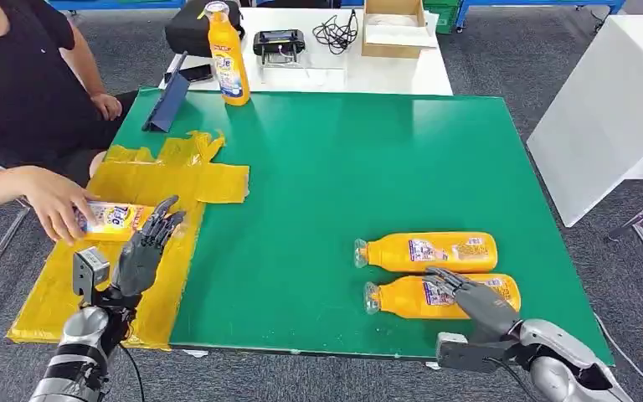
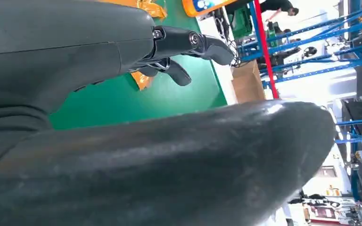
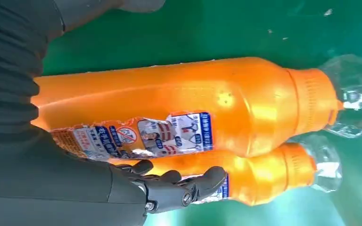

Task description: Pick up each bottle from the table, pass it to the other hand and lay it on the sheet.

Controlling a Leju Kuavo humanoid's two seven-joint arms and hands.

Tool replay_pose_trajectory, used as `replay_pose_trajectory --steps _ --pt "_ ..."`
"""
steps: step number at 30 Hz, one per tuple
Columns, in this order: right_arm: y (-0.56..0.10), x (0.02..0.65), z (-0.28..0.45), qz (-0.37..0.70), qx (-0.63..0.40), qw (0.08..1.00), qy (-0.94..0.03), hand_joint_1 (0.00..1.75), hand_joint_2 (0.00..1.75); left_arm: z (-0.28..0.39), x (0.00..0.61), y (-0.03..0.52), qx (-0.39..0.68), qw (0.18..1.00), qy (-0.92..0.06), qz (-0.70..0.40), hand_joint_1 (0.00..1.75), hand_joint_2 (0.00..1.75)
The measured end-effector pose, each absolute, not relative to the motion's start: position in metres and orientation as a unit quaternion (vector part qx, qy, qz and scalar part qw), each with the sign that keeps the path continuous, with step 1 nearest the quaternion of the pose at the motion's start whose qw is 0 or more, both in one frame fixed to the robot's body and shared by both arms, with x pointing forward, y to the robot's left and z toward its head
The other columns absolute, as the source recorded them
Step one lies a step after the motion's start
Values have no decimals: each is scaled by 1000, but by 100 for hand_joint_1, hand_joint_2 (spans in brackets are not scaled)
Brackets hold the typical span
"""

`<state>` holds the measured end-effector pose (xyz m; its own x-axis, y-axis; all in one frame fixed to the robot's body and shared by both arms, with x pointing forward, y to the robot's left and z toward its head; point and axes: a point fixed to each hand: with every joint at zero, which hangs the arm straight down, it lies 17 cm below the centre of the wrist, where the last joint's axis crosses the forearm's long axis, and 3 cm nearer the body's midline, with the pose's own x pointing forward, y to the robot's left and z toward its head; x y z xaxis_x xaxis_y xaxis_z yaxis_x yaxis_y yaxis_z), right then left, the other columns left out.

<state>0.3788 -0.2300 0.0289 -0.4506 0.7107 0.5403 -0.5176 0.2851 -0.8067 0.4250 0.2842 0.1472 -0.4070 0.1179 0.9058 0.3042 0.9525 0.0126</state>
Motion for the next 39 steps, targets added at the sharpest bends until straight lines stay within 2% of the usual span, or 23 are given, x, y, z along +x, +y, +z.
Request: replay_pose_trajectory --steps 22,35,36,37,39 --pt "-255 405 33 584 -140 523 -605 0 175 144 416 286 -141 531 -833 -74 0 0" --pt "-303 408 21 602 -156 558 -550 0 175 147 414 296 -150 528 -835 -47 0 0" --pt "-310 407 18 607 -152 567 -536 101 175 148 415 296 -150 527 -835 -46 0 0" --pt "-314 409 19 610 -151 571 -528 175 175 150 417 296 -150 525 -836 -46 0 0" --pt "-336 403 11 629 -138 594 -483 175 175 153 419 295 -152 521 -839 -46 0 0"
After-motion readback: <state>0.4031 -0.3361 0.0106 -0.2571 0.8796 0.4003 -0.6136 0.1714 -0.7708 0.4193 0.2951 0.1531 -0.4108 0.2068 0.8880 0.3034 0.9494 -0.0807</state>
